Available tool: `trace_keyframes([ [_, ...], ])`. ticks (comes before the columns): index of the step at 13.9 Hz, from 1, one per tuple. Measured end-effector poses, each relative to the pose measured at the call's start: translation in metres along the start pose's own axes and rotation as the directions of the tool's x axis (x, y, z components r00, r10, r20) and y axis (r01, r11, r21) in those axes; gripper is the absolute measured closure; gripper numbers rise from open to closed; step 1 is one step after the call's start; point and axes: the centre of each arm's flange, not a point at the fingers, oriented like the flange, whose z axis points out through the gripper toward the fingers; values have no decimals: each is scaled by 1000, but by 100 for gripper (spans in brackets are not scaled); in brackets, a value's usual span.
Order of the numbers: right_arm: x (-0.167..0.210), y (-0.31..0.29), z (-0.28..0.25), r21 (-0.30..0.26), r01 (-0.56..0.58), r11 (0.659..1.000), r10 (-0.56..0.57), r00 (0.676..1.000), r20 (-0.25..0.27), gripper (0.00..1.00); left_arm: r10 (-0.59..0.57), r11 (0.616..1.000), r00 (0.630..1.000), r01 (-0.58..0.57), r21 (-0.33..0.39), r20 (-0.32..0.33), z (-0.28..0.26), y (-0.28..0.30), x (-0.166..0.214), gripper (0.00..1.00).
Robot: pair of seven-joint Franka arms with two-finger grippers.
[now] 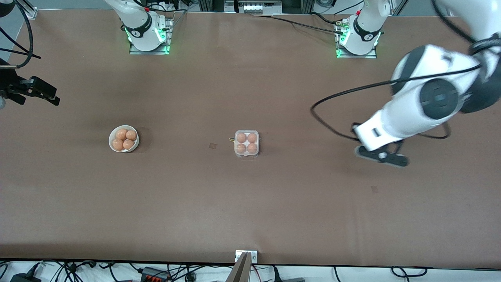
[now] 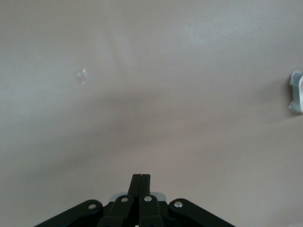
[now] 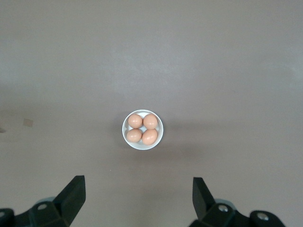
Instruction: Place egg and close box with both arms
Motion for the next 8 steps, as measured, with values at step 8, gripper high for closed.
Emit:
trace_keyframes([
  [8, 0, 0, 0, 0, 0, 1000, 0, 1000, -2, 0, -86, 995, 996, 88, -46, 29, -72, -66, -84, 99],
])
